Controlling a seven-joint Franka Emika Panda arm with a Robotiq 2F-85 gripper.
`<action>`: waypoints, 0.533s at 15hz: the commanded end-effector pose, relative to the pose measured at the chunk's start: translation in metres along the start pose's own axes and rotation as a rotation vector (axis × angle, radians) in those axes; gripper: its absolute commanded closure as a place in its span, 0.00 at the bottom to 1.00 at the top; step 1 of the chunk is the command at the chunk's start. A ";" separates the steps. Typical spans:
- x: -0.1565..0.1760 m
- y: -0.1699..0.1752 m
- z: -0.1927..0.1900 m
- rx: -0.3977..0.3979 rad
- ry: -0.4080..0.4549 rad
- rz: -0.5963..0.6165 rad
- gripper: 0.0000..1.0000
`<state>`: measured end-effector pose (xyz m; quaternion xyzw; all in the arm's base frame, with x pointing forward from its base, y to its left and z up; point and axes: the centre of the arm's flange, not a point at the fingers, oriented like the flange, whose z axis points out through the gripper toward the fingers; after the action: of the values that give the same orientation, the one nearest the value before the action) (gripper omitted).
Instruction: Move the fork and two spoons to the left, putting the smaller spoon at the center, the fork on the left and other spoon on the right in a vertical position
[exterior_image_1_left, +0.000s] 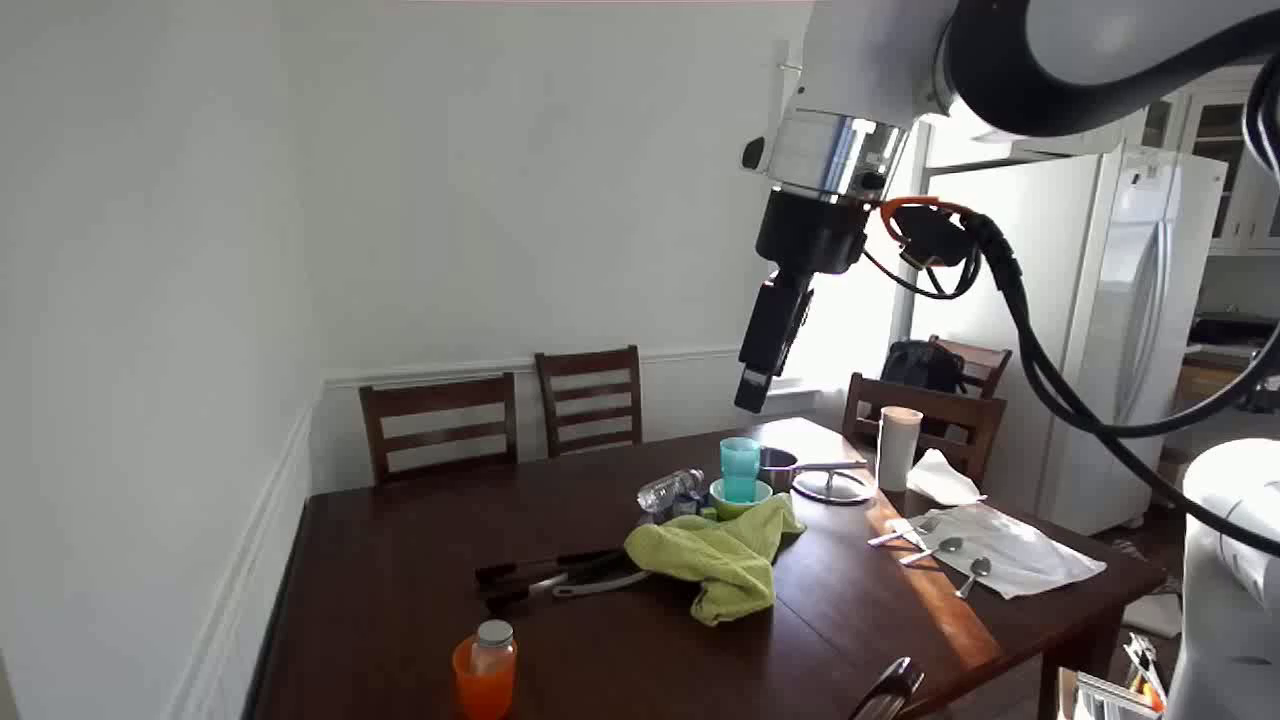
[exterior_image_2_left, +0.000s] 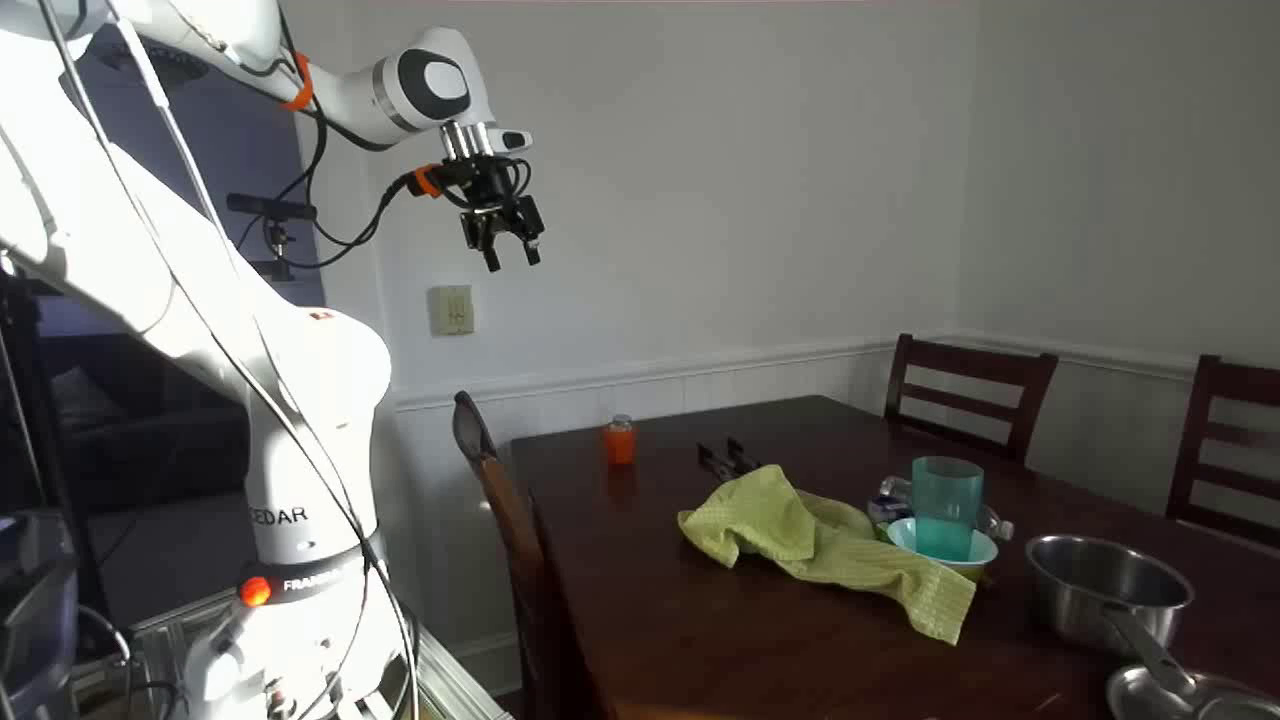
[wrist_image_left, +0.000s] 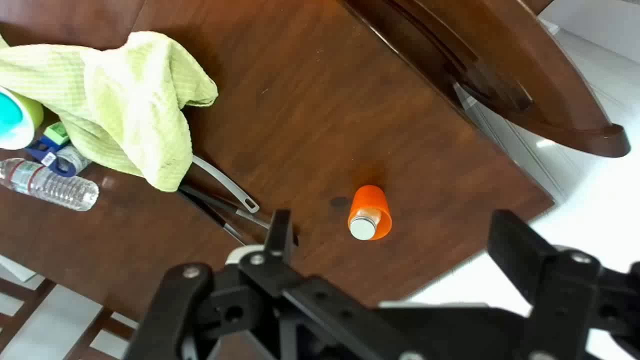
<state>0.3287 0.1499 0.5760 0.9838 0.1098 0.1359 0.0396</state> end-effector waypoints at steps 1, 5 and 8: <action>0.000 0.000 -0.001 0.000 0.002 0.000 0.00; 0.000 0.000 -0.001 0.000 0.003 0.000 0.00; -0.005 0.024 0.021 -0.005 -0.073 0.111 0.00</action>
<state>0.3291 0.1479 0.5744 0.9850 0.1038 0.1319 0.0391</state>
